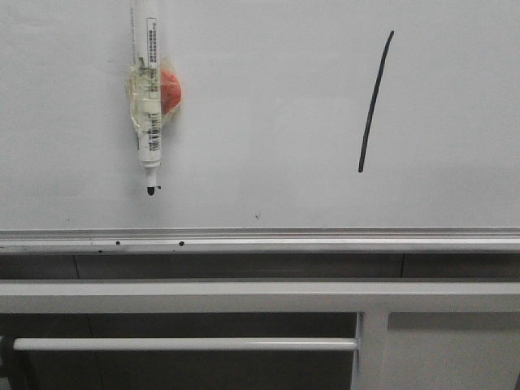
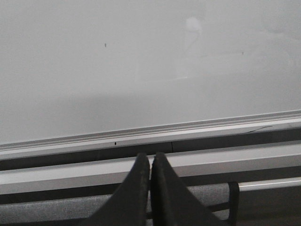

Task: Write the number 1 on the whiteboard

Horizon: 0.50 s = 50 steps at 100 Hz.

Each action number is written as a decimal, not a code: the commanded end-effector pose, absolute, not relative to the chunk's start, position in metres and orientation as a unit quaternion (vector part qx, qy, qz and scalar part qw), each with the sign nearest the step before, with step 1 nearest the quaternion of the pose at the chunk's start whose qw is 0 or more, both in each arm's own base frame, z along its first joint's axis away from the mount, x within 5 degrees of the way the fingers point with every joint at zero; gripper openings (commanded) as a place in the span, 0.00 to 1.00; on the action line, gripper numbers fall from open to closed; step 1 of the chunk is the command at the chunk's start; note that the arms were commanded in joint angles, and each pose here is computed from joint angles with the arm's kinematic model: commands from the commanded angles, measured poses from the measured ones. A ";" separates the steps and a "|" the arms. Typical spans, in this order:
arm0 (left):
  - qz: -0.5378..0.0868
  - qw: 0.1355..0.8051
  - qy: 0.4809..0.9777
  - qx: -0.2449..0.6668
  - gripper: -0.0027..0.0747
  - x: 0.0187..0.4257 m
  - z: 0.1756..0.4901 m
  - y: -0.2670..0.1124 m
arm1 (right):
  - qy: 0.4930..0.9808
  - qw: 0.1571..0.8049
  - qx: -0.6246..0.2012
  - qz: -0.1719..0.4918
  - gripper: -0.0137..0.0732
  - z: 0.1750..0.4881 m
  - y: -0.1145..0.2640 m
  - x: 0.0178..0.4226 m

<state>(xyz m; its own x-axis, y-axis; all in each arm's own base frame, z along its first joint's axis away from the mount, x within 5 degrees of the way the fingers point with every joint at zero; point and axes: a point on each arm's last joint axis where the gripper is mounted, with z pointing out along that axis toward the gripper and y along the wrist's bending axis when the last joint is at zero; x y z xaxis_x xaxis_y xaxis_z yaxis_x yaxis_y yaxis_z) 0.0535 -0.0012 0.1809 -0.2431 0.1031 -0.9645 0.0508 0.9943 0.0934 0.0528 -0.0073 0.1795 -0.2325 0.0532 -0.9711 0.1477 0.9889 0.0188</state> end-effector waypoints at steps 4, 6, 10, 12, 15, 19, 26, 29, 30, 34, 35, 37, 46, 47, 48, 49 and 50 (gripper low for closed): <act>0.022 0.644 0.764 0.046 0.01 0.053 0.186 -0.001 | 0.786 0.613 0.072 -0.035 0.08 0.172 -0.008 0.053; 0.022 0.644 0.764 0.046 0.01 0.053 0.186 -0.001 | 0.786 0.613 0.071 -0.036 0.08 0.172 -0.008 0.053; 0.022 0.644 0.764 0.046 0.01 0.053 0.186 -0.001 | 0.786 0.613 0.076 -0.035 0.08 0.172 -0.008 0.053; 0.022 0.644 0.764 0.046 0.01 0.053 0.186 -0.001 | 0.786 0.613 0.078 -0.035 0.08 0.172 -0.008 0.053; 0.022 0.644 0.764 0.046 0.01 0.053 0.186 -0.001 | 0.786 0.613 0.076 -0.038 0.08 0.172 -0.008 0.053; 0.022 0.644 0.764 0.046 0.01 0.053 0.186 -0.001 | 0.786 0.613 0.075 -0.040 0.08 0.172 -0.009 0.053; 0.022 0.644 0.764 0.046 0.01 0.053 0.186 -0.001 | 0.786 0.612 0.070 -0.047 0.08 0.172 -0.009 0.053; 0.022 0.644 0.764 0.046 0.01 0.053 0.186 -0.001 | 0.786 0.612 0.070 -0.048 0.08 0.172 -0.009 0.053; 0.022 0.644 0.764 0.046 0.01 0.053 0.186 -0.001 | 0.786 0.612 0.070 -0.048 0.08 0.172 -0.009 0.053; 0.022 0.644 0.764 0.046 0.01 0.053 0.186 -0.001 | 0.787 0.611 0.068 -0.051 0.08 0.172 -0.009 0.053; 0.022 0.644 0.764 0.046 0.01 0.053 0.186 -0.001 | 0.787 0.611 0.067 -0.052 0.08 0.172 -0.009 0.053; 0.022 0.644 0.764 0.046 0.01 0.053 0.186 -0.001 | 0.787 0.611 0.067 -0.052 0.08 0.172 -0.009 0.053; 0.022 0.644 0.764 0.046 0.01 0.053 0.186 -0.001 | 0.787 0.611 0.065 -0.052 0.08 0.172 -0.009 0.053; 0.022 0.644 0.764 0.046 0.01 0.053 0.186 -0.001 | 0.787 0.611 0.064 -0.052 0.08 0.172 -0.009 0.053; 0.022 0.644 0.764 0.046 0.01 0.053 0.186 -0.001 | 0.787 0.611 0.064 -0.052 0.08 0.172 -0.009 0.053; 0.022 0.644 0.764 0.046 0.01 0.053 0.186 -0.001 | 0.787 0.611 0.064 -0.052 0.08 0.172 -0.009 0.053; 0.022 0.644 0.764 0.046 0.01 0.053 0.186 -0.001 | 0.787 0.611 0.063 -0.051 0.08 0.172 -0.009 0.053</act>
